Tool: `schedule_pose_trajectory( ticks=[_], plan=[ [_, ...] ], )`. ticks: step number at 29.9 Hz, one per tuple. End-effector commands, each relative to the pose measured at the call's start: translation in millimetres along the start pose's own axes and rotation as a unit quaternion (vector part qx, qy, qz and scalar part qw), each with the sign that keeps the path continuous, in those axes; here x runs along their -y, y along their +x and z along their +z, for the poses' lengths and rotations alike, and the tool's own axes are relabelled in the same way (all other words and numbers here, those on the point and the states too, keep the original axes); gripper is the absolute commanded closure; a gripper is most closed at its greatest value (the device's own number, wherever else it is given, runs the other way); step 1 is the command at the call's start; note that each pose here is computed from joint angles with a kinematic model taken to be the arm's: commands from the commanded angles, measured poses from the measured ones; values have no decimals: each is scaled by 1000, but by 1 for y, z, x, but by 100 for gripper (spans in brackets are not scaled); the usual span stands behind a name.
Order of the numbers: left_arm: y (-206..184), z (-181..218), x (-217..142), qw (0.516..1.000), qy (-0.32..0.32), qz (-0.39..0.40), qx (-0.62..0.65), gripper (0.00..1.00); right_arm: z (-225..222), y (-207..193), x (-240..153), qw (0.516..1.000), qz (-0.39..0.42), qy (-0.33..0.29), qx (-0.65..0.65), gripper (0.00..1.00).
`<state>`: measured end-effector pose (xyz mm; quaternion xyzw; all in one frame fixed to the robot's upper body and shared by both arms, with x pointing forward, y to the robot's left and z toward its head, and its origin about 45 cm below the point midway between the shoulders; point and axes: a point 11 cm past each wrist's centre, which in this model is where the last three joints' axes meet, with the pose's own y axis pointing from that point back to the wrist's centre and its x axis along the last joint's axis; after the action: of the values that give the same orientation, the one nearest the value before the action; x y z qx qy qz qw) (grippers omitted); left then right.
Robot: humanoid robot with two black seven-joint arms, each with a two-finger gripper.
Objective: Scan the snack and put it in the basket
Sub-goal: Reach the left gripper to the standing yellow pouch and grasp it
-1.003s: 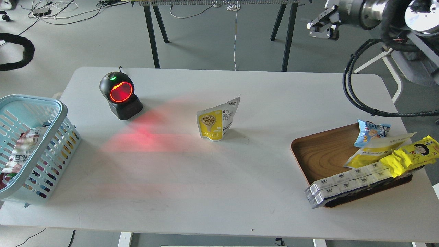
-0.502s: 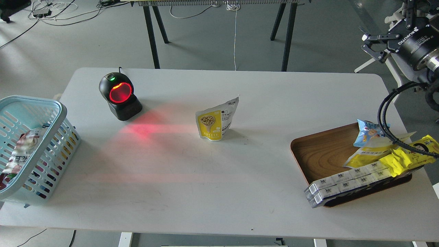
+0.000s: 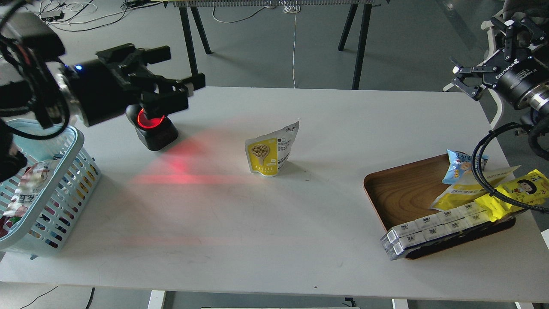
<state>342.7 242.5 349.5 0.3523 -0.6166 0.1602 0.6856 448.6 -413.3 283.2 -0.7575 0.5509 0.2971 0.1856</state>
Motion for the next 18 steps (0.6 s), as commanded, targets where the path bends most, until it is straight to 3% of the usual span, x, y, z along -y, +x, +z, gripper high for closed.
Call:
schedule_pose_trajectory(
  ticks=[1, 5, 18],
  plan=[
    [-16, 33, 35, 994, -49, -5, 98, 0, 0, 0, 0, 1000, 0, -1, -1, 1],
    [-28, 52, 67, 985, -66, -25, 158, 0, 0, 0, -1, 1000, 1, -2, -2, 2],
    [-65, 64, 125, 988, -58, -104, 102, 3, 4, -1, 0, 1000, -2, -5, -1, 2]
  ],
)
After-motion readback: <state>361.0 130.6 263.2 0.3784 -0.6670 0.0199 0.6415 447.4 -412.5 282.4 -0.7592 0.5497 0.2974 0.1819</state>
